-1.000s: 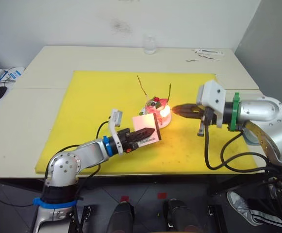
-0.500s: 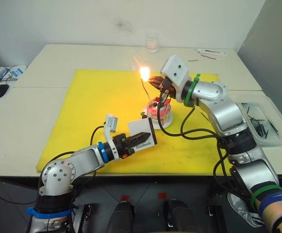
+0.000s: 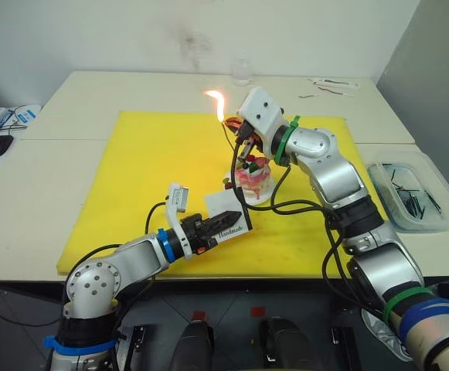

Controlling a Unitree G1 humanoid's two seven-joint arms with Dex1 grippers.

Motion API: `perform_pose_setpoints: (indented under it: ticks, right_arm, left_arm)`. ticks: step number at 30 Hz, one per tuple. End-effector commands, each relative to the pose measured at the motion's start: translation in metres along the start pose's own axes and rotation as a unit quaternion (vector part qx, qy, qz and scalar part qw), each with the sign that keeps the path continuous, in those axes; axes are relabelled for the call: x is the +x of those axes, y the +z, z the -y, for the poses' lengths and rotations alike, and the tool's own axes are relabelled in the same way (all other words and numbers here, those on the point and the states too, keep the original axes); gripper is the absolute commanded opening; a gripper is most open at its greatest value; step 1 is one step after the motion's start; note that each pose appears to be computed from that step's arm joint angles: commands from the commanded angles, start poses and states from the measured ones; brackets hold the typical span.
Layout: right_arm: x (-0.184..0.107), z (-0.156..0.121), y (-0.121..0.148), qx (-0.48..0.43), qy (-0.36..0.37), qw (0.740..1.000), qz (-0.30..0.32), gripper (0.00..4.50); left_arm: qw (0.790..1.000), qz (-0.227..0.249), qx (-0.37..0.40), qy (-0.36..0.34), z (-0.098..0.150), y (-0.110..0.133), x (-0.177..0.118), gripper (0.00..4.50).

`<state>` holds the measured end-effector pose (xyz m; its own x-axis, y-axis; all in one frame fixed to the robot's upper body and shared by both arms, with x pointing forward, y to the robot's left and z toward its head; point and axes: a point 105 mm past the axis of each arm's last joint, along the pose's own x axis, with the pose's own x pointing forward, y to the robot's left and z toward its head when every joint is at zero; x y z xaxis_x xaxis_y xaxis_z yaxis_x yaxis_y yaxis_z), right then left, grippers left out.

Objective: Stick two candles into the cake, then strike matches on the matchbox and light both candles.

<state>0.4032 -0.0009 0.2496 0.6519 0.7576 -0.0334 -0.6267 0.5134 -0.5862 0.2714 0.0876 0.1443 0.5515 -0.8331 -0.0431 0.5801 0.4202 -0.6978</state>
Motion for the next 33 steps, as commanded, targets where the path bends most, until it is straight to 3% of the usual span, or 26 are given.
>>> perform_pose_setpoints:
  ticks: [1,26,33]
  right_arm:
    - [0.0,0.01,0.019,-0.02,-0.017,0.999,0.027,0.03]
    - [-0.002,0.01,0.021,-0.016,-0.018,0.999,0.033,0.03]
    - [-0.01,0.011,0.034,-0.012,-0.024,0.998,0.05,0.03]
  left_arm:
    - [1.0,0.011,0.016,-0.021,0.012,0.006,0.0,0.0]
    - [0.999,0.005,0.013,-0.03,0.017,0.005,0.002,0.0]
    - [0.999,0.004,0.012,-0.033,0.016,0.007,0.004,0.0]
